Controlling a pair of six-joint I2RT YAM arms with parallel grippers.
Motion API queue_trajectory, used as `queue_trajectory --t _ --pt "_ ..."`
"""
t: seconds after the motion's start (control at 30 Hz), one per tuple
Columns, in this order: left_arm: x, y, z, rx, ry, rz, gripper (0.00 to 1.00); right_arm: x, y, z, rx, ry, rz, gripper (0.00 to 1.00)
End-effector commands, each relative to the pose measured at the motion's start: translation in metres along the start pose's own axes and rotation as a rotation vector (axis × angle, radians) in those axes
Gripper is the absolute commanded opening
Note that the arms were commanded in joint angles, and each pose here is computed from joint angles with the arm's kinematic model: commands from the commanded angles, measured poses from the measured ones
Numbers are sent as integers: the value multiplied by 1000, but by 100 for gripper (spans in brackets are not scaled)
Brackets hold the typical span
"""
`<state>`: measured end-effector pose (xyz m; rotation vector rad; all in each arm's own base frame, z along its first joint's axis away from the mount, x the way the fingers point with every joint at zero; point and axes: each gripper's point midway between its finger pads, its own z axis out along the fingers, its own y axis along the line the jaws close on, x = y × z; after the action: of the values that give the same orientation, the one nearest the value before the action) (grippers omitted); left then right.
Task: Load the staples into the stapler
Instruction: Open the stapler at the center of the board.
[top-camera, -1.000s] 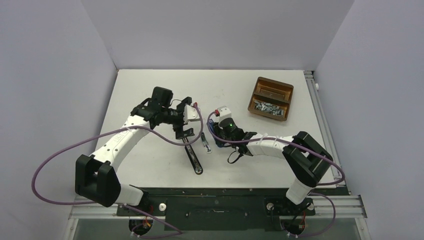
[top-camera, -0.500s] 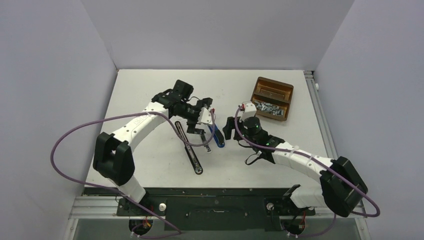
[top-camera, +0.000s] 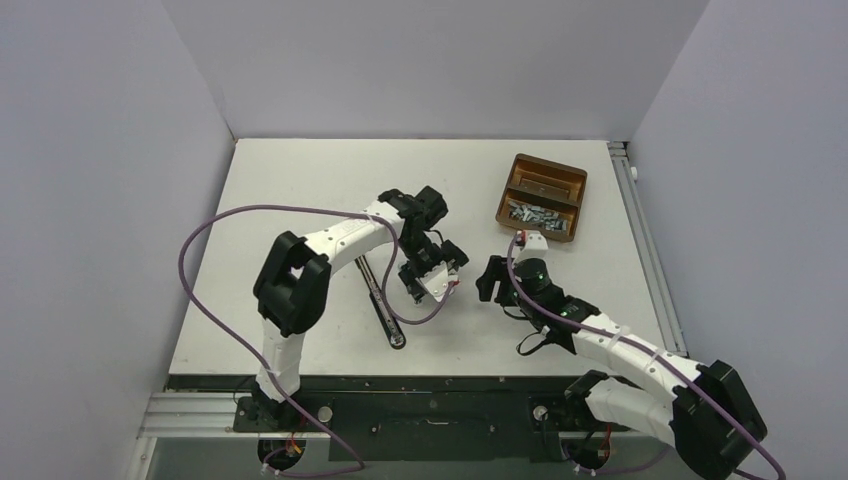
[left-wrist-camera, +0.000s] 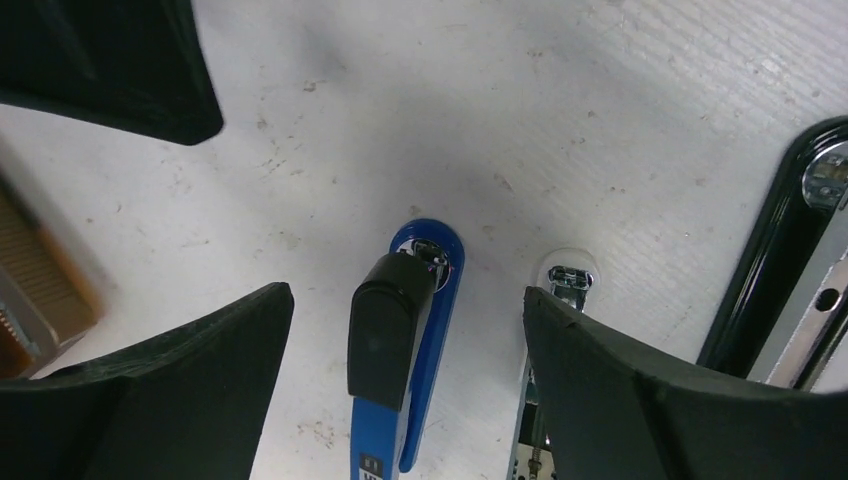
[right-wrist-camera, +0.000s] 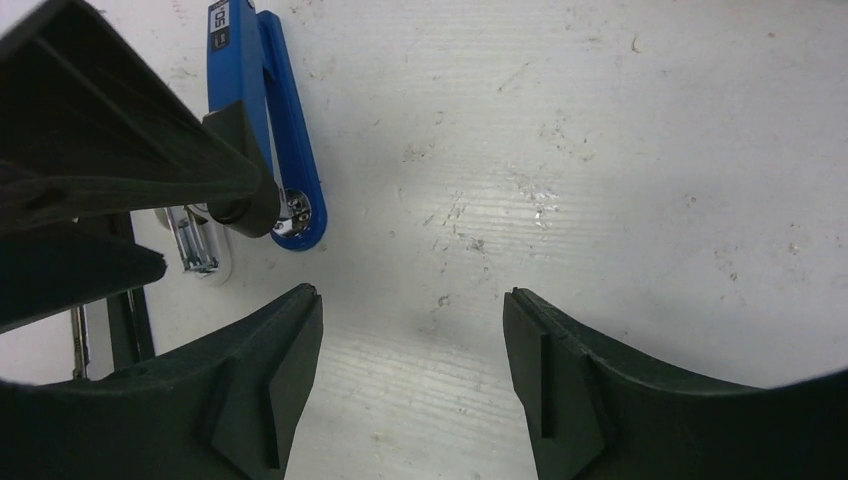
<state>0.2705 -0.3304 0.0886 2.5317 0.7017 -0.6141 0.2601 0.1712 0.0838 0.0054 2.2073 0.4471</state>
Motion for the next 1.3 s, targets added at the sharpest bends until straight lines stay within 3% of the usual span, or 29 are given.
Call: queue_trajectory --t 0.0,0.27,0.43,0.7,0.9,1.13,1.27 --pt "5 3 0 68 27 83 80 -7 0 -9 -24 -49 59 65" --pt "27 19 11 69 82 77 62 -3 1 -10 -89 -63 109 66" --pt "33 19 16 106 102 87 41 -3 14 -13 -199 -52 140 67" --pt "28 7 22 164 113 125 39 4 18 -8 -307 -25 171 70" --pt "11 26 11 108 103 126 26 10 15 -3 -323 -18 159 76" --pt "-14 40 -18 70 78 111 14 11 16 7 -318 6 144 76" --pt "-22 36 -25 75 67 103 14 4 27 5 -376 -7 123 77"
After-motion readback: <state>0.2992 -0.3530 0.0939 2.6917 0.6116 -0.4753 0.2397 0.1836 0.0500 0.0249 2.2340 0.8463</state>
